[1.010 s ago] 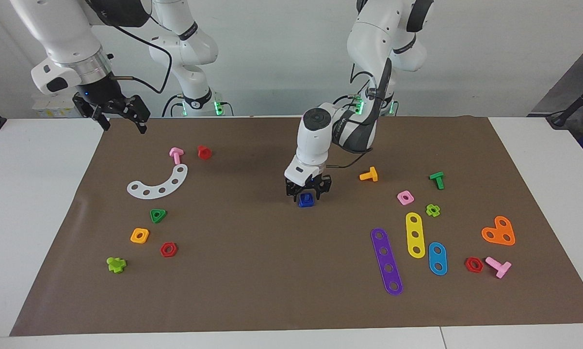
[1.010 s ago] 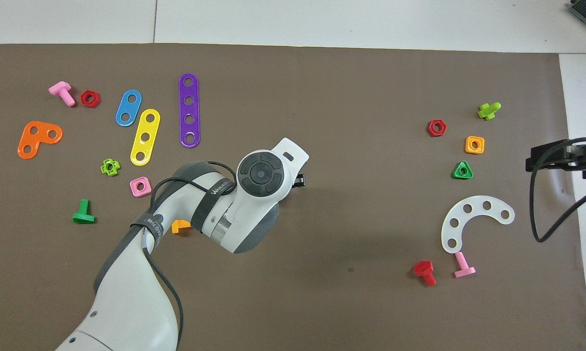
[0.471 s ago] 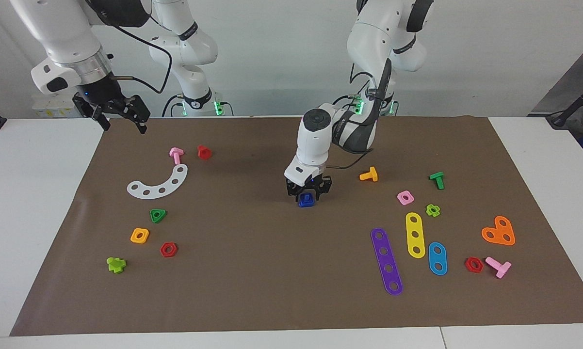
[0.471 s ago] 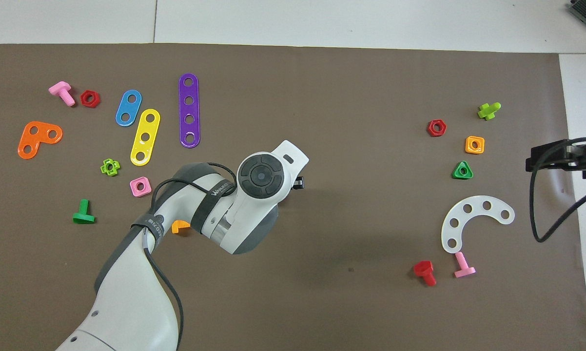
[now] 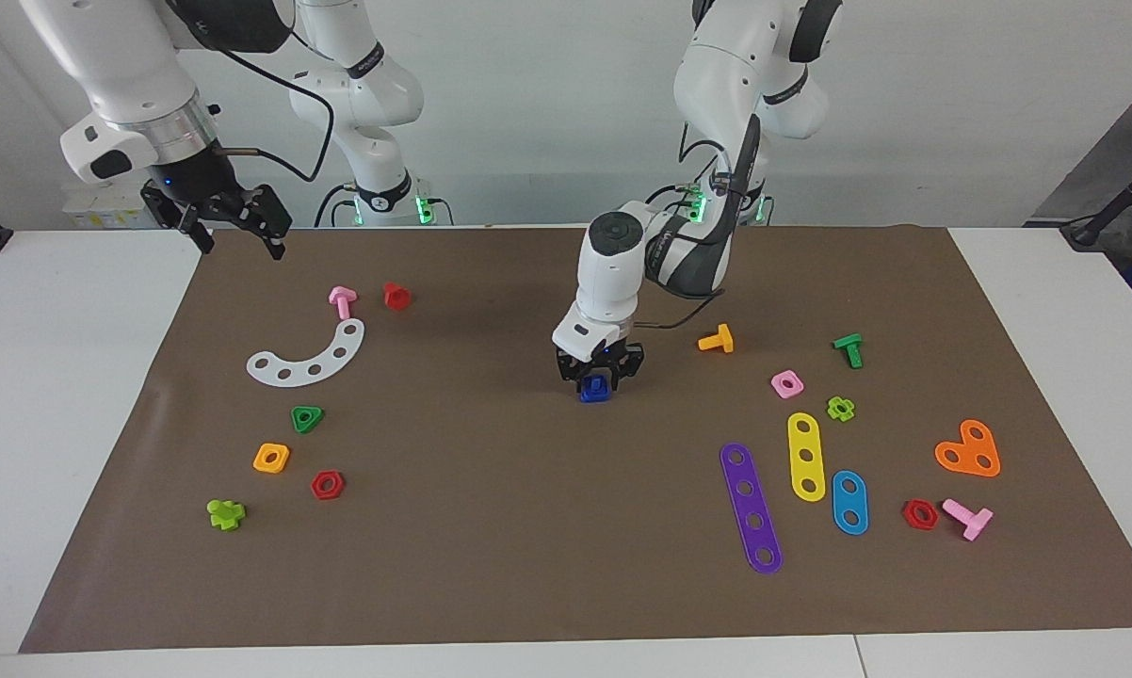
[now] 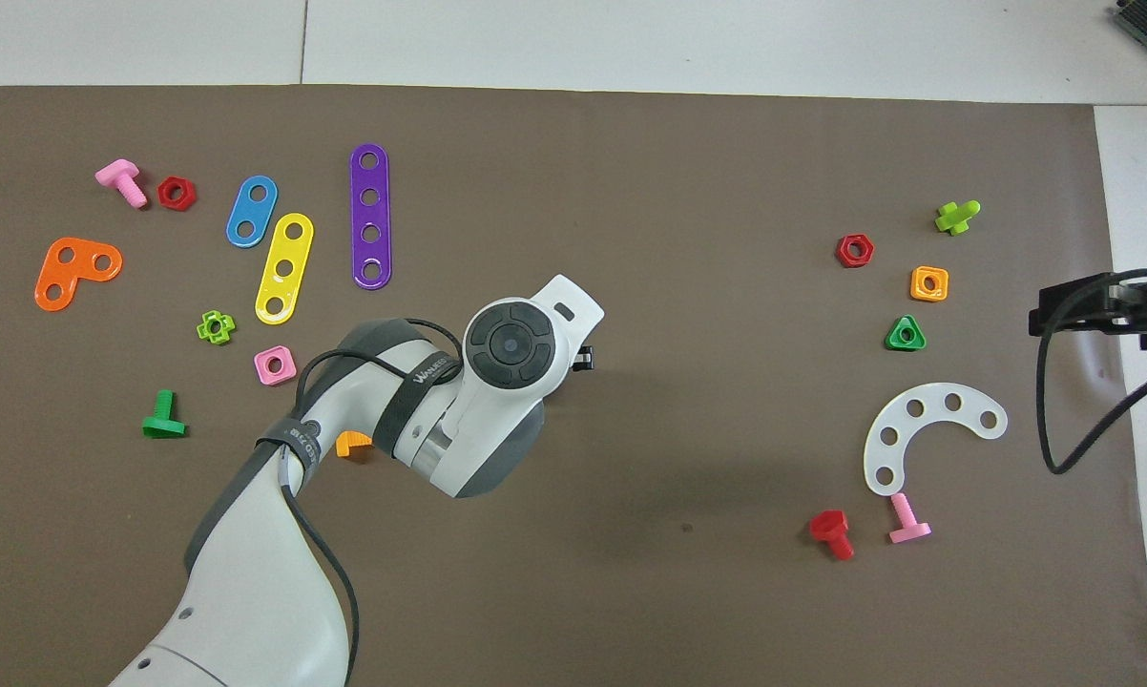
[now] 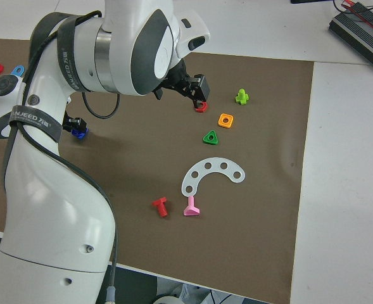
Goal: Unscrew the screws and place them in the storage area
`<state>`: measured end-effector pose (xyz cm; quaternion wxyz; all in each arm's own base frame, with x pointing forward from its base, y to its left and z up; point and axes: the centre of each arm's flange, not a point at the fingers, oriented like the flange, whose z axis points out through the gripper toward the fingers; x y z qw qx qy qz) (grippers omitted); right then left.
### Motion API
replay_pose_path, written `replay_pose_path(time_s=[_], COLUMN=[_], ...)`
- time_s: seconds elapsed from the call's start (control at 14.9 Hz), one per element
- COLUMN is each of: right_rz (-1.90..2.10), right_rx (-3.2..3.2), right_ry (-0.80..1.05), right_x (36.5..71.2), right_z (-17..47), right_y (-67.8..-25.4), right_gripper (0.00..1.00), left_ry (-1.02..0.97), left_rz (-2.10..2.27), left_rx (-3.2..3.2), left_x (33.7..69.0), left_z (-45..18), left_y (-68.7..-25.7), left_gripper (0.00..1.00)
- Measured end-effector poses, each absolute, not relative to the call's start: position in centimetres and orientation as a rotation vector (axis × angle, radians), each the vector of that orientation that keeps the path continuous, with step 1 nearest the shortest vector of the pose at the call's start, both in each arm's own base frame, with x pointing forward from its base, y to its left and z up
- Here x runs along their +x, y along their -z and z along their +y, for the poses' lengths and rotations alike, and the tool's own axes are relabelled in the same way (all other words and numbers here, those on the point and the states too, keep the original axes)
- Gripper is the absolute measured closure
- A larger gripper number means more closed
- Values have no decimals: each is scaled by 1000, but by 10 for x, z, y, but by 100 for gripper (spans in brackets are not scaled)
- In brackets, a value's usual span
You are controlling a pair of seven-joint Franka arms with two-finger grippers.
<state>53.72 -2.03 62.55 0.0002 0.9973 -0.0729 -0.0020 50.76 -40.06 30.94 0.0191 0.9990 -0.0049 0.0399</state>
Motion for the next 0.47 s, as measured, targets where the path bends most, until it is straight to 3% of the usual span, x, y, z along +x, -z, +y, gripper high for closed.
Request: replay_pose_path(time_s=[0.47], right_rz=[-229], right_rx=[3133], right_ry=[6], right_x=[537], right_z=[-20], right_y=[-626], right_gripper=[0], left_ry=[-124], left_rz=[-17], left_rx=[3101], left_x=[508], left_z=[-400], left_y=[-309], left_gripper=[51])
